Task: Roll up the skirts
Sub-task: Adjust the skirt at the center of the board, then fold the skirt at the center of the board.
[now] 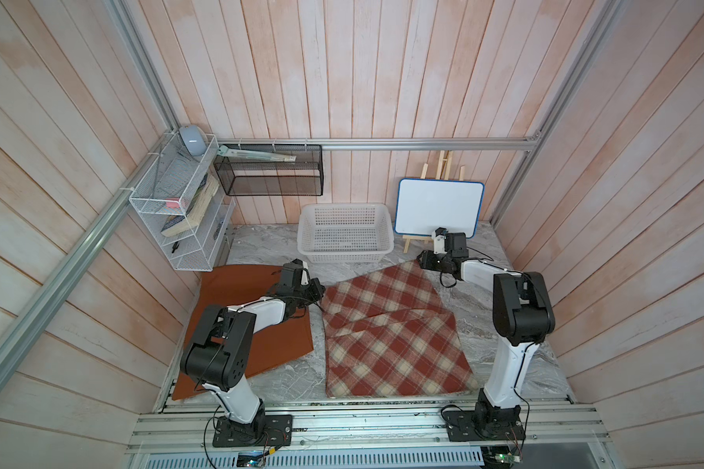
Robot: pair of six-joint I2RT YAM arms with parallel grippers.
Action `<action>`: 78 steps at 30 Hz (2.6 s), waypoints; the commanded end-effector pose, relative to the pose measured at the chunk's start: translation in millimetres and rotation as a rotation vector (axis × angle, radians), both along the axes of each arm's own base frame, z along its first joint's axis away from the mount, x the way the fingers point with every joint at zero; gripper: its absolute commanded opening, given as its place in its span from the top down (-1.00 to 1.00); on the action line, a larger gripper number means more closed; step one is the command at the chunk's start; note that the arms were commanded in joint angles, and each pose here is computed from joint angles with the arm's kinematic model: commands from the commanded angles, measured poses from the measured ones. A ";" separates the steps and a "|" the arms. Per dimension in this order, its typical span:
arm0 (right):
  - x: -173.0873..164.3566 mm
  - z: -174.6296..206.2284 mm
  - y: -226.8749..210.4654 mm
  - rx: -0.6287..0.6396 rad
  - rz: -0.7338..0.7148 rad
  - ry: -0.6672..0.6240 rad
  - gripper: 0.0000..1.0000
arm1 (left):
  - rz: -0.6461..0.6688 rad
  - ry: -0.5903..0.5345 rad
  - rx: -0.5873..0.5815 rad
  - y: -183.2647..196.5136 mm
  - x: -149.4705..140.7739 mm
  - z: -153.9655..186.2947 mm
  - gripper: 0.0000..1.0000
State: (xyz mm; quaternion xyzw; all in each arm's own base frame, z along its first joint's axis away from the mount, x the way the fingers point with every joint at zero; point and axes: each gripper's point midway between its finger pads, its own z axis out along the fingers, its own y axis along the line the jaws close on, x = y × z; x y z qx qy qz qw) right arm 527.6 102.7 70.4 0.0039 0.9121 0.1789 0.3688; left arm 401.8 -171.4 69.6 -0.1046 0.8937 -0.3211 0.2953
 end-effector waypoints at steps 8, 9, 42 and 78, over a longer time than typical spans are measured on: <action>21.6 -11.7 17.2 0.006 0.086 0.020 0.00 | -0.047 -0.032 -0.006 -7.7 2.0 13.5 1.00; 19.8 -12.8 18.3 0.005 0.089 0.024 0.01 | -0.047 -0.029 -0.007 -7.9 1.9 13.0 1.00; -2.9 18.3 7.4 -0.019 -0.013 -0.031 1.00 | -0.064 -0.102 -0.010 -11.2 13.1 40.1 1.00; -216.9 126.4 -39.8 0.129 -0.293 -0.159 1.00 | -0.136 -0.265 -0.086 -20.0 -56.9 117.7 1.00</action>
